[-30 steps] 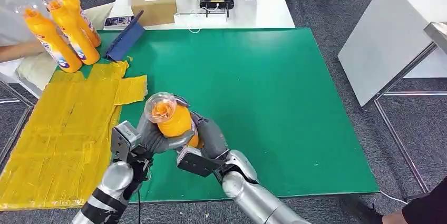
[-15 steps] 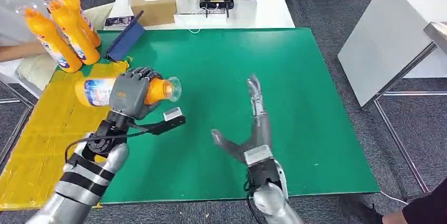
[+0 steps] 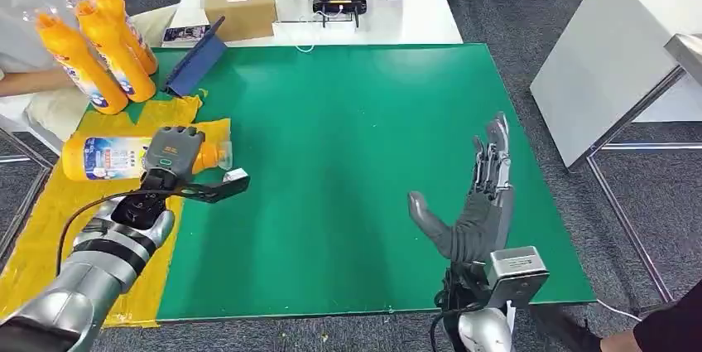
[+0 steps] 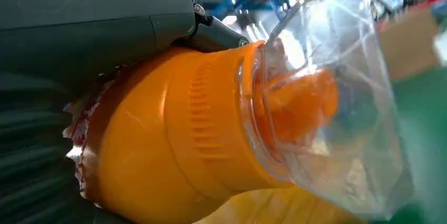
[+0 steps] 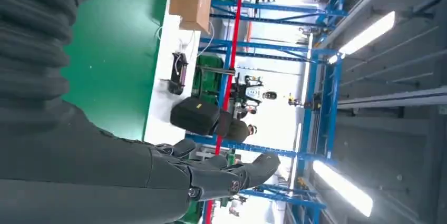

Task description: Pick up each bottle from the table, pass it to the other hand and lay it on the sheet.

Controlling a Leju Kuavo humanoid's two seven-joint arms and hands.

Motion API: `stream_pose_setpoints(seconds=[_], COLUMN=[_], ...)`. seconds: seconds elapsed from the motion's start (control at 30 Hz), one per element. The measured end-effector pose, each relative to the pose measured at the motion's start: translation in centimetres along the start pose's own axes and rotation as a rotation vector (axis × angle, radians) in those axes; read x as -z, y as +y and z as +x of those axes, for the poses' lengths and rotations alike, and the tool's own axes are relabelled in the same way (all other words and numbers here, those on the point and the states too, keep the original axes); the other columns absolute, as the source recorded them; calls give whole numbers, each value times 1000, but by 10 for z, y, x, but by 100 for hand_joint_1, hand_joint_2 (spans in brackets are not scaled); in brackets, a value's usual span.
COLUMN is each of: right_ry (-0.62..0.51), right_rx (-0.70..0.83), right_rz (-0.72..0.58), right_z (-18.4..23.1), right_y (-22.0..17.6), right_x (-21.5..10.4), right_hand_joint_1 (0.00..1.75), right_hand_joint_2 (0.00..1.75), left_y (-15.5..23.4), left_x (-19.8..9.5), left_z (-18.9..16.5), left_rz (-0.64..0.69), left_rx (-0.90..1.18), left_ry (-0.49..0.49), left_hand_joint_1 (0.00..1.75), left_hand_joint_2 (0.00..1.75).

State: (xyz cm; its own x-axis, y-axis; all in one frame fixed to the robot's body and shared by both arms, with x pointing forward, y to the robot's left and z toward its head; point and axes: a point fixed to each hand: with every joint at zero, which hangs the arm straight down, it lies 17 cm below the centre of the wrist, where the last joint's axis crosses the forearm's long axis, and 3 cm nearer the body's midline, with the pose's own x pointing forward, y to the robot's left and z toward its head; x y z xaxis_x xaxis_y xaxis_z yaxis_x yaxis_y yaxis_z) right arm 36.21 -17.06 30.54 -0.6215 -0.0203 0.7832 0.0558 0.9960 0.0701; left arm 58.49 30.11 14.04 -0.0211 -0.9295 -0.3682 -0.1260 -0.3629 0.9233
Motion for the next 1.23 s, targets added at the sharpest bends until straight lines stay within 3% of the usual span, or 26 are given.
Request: stream_pose_setpoints(seconds=[0.33,0.37,0.7,1.23], right_ry=[25,30,69,94], right_rx=[5,5,-3,-16], right_rz=[-2,0,13,18], right_z=[-5,-7,-20,-30], right_y=[-4,-4,-1,-1], right_x=[1,1,1,-1], right_hand_joint_1=[0,0,0,0], right_hand_joint_2=[175,175,175,175], left_y=[-87,-91,-104,-87], left_x=[-26,-27,-34,-34], left_z=[-19,-20,-13,-5], left_rz=[-281,-294,-335,-212], left_rx=[-73,-85,-194,-317], left_ry=[35,37,12,28], left_hand_joint_1=[175,0,0,0], left_hand_joint_2=[175,175,175,175])
